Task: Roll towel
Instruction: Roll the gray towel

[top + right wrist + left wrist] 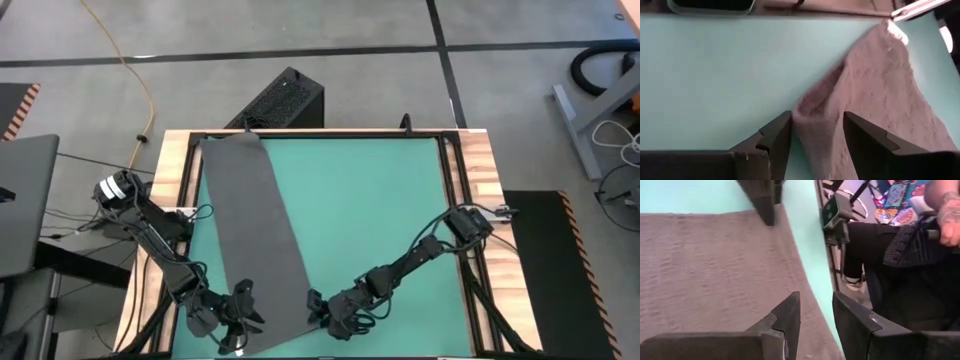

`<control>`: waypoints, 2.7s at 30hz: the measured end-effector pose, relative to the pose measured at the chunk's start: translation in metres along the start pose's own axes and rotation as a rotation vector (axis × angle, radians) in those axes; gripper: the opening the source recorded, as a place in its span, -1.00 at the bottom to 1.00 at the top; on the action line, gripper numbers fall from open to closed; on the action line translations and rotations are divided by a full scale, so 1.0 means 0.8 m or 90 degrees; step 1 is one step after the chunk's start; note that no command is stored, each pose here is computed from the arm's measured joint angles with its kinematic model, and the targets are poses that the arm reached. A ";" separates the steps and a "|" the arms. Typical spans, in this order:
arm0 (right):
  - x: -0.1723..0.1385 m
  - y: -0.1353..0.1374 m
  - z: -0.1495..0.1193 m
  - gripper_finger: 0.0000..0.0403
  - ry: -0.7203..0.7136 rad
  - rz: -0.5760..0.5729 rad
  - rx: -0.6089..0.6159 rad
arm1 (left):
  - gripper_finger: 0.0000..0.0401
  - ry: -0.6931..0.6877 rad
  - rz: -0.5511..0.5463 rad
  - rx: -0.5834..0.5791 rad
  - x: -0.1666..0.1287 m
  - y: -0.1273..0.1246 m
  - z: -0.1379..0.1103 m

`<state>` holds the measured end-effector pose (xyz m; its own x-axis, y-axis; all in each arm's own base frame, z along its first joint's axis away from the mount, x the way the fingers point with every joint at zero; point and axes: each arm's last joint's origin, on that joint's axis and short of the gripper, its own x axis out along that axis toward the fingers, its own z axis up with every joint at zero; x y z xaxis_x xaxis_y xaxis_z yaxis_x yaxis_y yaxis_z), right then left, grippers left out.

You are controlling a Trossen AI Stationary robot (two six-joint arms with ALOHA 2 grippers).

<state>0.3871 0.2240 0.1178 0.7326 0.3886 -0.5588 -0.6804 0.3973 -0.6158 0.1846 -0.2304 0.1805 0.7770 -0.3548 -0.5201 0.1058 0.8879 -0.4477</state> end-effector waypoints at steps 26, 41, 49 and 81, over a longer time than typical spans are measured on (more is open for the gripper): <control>-0.022 -0.037 -0.023 -0.93 0.027 0.064 0.518 | -0.48 0.011 0.011 0.077 0.043 -0.045 -0.026; -0.022 -0.036 -0.022 -0.92 0.024 0.064 0.537 | -0.48 0.227 0.172 0.170 0.106 -0.093 -0.046; -0.022 -0.028 -0.012 -0.91 0.021 0.075 0.529 | -0.43 0.229 0.177 0.107 0.111 -0.092 -0.051; -0.022 -0.027 -0.010 -0.91 0.018 0.076 0.531 | -0.41 0.276 0.198 0.120 0.109 -0.084 -0.054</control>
<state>0.3892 0.2016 0.1363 0.6483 0.4503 -0.6140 -0.5343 0.8435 0.0545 0.2187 -0.3338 0.1340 0.4680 -0.1206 -0.8755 0.0518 0.9927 -0.1090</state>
